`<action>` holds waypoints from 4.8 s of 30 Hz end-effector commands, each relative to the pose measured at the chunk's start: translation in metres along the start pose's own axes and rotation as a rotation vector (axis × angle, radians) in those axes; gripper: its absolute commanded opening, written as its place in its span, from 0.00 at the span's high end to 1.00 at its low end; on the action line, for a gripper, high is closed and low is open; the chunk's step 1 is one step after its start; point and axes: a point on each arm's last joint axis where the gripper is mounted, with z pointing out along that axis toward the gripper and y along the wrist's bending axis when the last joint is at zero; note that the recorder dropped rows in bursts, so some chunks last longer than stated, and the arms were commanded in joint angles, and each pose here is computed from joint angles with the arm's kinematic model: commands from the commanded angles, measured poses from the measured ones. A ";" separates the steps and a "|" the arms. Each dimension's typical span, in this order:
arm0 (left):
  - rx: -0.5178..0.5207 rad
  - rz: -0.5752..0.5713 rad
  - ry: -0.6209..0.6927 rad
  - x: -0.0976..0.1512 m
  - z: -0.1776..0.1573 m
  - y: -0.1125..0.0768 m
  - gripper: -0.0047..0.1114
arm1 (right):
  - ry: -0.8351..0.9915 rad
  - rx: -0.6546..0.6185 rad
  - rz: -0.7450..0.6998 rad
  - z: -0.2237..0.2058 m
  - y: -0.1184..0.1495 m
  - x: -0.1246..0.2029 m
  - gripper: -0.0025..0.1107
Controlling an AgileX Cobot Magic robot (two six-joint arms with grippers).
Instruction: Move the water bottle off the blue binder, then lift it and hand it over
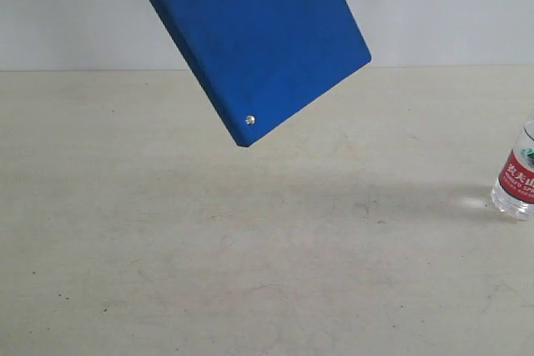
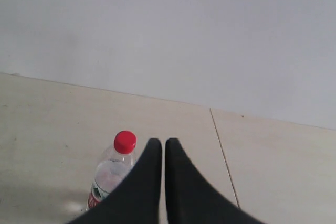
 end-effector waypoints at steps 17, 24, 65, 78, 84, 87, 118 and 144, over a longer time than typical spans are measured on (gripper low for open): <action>0.264 -0.692 -0.484 0.039 -0.150 0.099 0.92 | -0.394 -0.101 0.223 -0.068 -0.022 0.005 0.98; 0.394 -0.646 -0.372 0.042 -0.154 0.091 0.92 | -0.339 -0.178 0.477 -0.140 -0.045 0.103 0.98; 0.678 -0.553 -0.346 0.068 -0.127 0.016 0.92 | 0.239 -0.460 0.426 0.096 0.127 0.240 0.98; 0.677 -0.552 -0.351 0.067 -0.127 0.016 0.92 | -0.022 -0.388 0.506 0.076 0.105 0.227 0.98; 0.677 -0.552 -0.351 0.067 -0.127 0.016 0.92 | -0.348 -0.251 0.303 0.052 0.087 0.219 0.98; 0.675 -0.554 -0.357 0.068 -0.128 0.016 0.92 | -0.368 -0.233 0.240 0.052 0.087 0.218 0.98; 0.672 -0.554 -0.363 0.068 -0.128 0.017 0.92 | -0.037 -0.134 0.240 0.058 0.087 0.246 0.98; 0.671 -0.555 -0.365 0.069 -0.127 0.015 0.92 | -0.043 -0.142 0.232 0.058 0.087 0.246 0.98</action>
